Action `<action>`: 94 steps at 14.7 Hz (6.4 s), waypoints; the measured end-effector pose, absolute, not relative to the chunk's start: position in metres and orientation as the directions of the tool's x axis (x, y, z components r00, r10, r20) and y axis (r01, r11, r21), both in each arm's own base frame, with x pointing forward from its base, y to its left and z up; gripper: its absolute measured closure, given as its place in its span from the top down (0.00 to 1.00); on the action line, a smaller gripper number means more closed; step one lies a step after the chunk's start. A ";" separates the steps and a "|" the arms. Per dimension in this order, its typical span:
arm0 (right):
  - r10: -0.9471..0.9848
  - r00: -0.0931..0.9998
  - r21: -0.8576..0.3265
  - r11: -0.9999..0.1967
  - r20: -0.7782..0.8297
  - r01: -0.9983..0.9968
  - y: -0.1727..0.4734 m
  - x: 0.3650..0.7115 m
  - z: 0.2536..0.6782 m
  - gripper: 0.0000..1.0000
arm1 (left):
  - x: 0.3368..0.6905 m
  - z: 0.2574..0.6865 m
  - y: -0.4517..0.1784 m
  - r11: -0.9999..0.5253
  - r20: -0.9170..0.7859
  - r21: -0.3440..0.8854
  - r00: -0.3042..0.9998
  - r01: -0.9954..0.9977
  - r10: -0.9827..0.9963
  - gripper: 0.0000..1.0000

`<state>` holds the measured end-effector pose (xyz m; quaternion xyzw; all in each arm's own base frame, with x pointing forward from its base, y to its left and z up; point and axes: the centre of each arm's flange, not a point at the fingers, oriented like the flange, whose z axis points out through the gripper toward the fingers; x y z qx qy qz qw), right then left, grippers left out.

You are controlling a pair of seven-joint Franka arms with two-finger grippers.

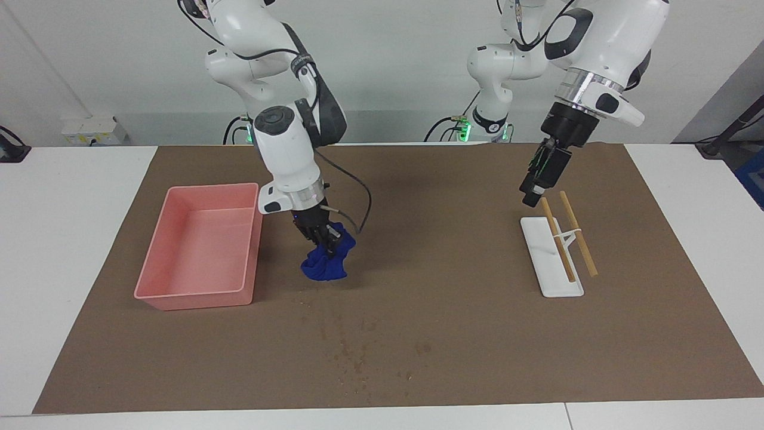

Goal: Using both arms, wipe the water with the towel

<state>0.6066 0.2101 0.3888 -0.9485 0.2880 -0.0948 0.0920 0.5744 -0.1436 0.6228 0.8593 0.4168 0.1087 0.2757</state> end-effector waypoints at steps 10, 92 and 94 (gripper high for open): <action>-0.503 0.853 -0.153 -0.862 0.138 -0.484 0.202 0.597 0.318 0.22 | 0.558 0.589 -0.068 -0.997 0.134 0.073 0.991 -0.014 -0.004 1.00; -0.163 0.986 0.037 -0.986 -0.040 -0.161 0.004 0.532 0.625 1.00 | 0.540 0.627 -0.042 -0.989 -0.029 0.031 0.989 -0.143 -0.144 1.00; -0.164 0.986 0.038 -0.986 -0.043 -0.162 0.004 0.530 0.629 1.00 | 0.540 0.627 -0.042 -0.989 -0.029 0.031 0.989 -0.143 -0.144 1.00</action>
